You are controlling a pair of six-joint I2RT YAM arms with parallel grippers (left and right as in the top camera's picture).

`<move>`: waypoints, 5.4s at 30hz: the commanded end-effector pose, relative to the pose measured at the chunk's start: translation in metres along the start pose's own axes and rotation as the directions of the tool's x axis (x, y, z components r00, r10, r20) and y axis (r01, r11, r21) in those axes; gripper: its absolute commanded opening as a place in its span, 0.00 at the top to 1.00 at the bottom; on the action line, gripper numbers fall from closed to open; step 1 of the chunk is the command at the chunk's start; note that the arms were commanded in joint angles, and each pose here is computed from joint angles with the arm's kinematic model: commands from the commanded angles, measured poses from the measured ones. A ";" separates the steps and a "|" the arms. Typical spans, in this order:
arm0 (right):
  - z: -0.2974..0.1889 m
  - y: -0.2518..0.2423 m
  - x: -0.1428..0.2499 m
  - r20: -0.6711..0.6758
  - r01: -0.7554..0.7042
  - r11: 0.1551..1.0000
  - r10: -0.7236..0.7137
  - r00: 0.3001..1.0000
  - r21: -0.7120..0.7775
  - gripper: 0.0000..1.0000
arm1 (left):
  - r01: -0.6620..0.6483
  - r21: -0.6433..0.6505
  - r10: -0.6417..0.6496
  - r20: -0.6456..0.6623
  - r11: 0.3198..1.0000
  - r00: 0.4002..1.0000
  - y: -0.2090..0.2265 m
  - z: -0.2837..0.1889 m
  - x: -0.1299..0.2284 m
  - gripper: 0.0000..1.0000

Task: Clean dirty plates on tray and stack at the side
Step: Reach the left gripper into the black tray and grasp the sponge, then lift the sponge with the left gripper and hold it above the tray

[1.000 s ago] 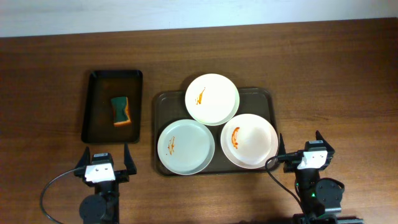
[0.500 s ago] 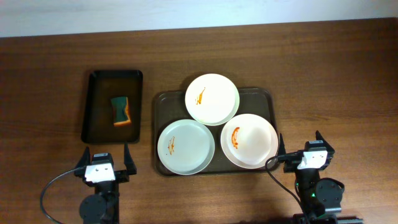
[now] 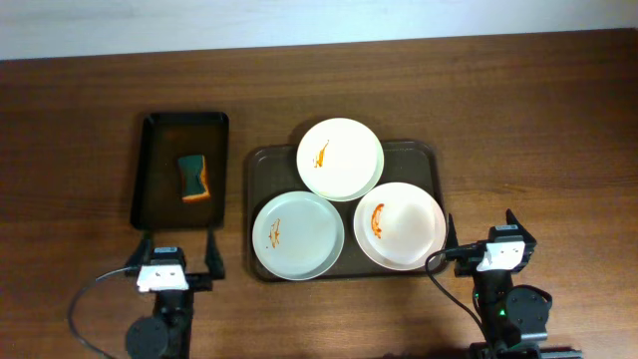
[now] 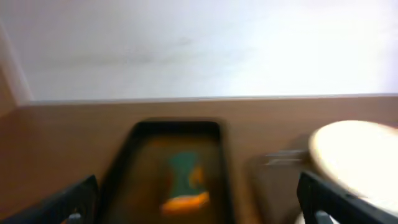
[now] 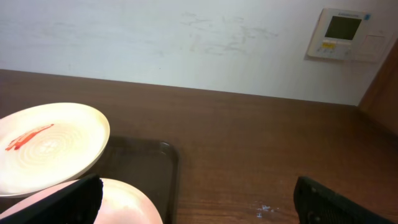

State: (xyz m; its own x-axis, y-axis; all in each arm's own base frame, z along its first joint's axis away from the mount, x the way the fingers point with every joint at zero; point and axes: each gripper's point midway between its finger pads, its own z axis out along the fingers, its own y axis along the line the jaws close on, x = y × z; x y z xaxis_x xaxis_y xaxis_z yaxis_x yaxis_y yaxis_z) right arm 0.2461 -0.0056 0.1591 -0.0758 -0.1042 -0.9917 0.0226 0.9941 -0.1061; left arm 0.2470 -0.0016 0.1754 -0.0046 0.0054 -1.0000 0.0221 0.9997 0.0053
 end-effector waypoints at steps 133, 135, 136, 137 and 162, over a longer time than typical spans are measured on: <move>0.000 -0.004 0.004 -0.010 -0.005 1.000 0.005 1.000 0.018 0.02 | -0.149 -0.098 -0.069 -0.979 0.984 0.189 0.065 0.193 0.144 1.00; 0.000 -0.004 0.004 -0.010 -0.005 1.000 0.005 1.000 0.018 0.02 | -0.128 -0.165 -0.132 -0.963 0.978 0.236 0.066 0.205 0.104 1.00; 0.000 -0.004 0.004 -0.010 -0.005 1.000 0.005 1.000 0.018 0.02 | -0.101 -0.175 -0.143 -0.953 0.979 0.268 0.063 0.212 0.081 1.00; 0.000 -0.004 0.004 -0.010 -0.005 1.000 0.005 1.000 0.018 0.02 | -0.075 -0.179 -0.149 -0.943 0.981 0.296 0.060 0.218 0.064 1.00; 0.000 -0.004 0.004 -0.010 -0.005 1.000 0.005 1.000 0.018 0.02 | 0.460 -0.589 -0.707 -0.695 0.664 0.132 0.075 0.187 -0.008 1.00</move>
State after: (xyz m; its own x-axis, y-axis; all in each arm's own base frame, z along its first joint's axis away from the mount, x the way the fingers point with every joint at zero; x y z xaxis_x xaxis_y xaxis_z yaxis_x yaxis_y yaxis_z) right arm 0.2461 -0.0062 0.1587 -0.0779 -0.1039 -0.9915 0.0251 0.9940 -0.1062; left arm 0.4433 0.0785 0.2339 -0.7369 -0.5942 -0.3223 -0.4371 0.7826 -0.4433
